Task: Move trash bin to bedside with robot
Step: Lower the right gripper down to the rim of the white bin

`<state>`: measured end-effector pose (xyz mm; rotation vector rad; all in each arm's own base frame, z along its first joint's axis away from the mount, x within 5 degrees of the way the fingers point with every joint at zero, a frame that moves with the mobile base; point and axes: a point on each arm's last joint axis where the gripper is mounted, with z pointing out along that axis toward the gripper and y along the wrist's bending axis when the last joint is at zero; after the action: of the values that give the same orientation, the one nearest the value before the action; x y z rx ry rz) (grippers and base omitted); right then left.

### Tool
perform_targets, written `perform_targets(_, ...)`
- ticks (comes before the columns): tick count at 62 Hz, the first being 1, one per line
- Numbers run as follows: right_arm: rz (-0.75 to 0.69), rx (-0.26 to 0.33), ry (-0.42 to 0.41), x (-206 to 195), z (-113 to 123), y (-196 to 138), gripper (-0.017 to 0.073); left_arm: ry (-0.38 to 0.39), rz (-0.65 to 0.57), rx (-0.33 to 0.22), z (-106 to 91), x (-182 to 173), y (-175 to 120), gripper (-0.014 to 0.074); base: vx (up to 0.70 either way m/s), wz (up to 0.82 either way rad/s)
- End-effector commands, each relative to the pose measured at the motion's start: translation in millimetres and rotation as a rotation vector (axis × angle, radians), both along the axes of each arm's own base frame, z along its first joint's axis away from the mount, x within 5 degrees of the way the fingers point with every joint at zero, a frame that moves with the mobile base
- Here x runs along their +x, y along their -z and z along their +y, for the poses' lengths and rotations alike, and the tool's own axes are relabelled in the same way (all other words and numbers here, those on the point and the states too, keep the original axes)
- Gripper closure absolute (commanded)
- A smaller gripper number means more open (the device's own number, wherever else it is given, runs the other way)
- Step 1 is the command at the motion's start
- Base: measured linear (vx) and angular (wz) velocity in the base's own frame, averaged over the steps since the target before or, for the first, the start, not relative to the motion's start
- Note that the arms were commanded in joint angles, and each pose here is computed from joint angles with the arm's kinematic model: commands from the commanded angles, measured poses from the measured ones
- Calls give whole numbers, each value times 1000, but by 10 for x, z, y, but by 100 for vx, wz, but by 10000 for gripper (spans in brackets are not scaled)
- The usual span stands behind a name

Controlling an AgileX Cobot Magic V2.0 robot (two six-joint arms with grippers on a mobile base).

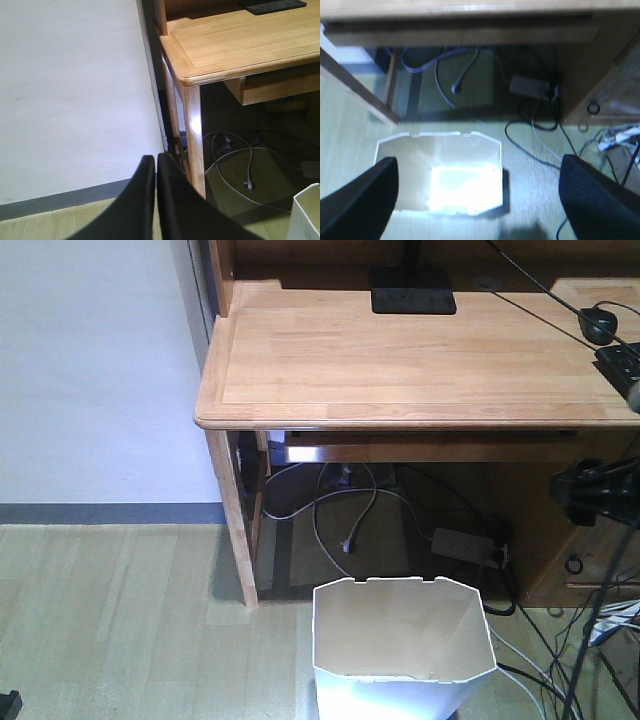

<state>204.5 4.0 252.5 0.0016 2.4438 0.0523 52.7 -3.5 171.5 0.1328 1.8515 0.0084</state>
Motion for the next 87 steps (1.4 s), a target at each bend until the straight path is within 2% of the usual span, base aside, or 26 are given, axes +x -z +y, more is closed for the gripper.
perform_targets(1, -13, -3, -11, 210, -2, 7, -42, -1, -71, -9, -1, 9, -12, 601, 0, 0)
perform_targets(16, 148, 11, -74, 569, 39, 481, -34, -1, -71, -9, -1, 9, -12, 601, 0, 0)
perform_targets(28, 252, -6, -81, 755, 27, 977, -34, -1, -71, -9, -1, 9, -12, 601, 0, 0)
perform_targets(43, 330, -54, -108, 895, -25, 1523, -34, -1, -71, -9, -1, 9, -12, 601, 0, 0)
perform_targets(53, 434, -22, -40, 1019, -248, 1858, -34, -1, -71, -9, -1, 9, -12, 601, 0, 0)
perform_targets(65, 519, -21, -54, 1120, -427, 2234, -34, -1, -71, -9, -1, 9, -12, 601, 0, 0)
perform_targets(80, 542, -4, -81, 1288, -430, 2678, -34, -1, -71, -9, -1, 9, -12, 601, 0, 0)
perform_targets(87, 550, 8, -127, 1390, -420, 2879, -34, -1, -71, -9, -1, 9, -12, 601, 0, 0)
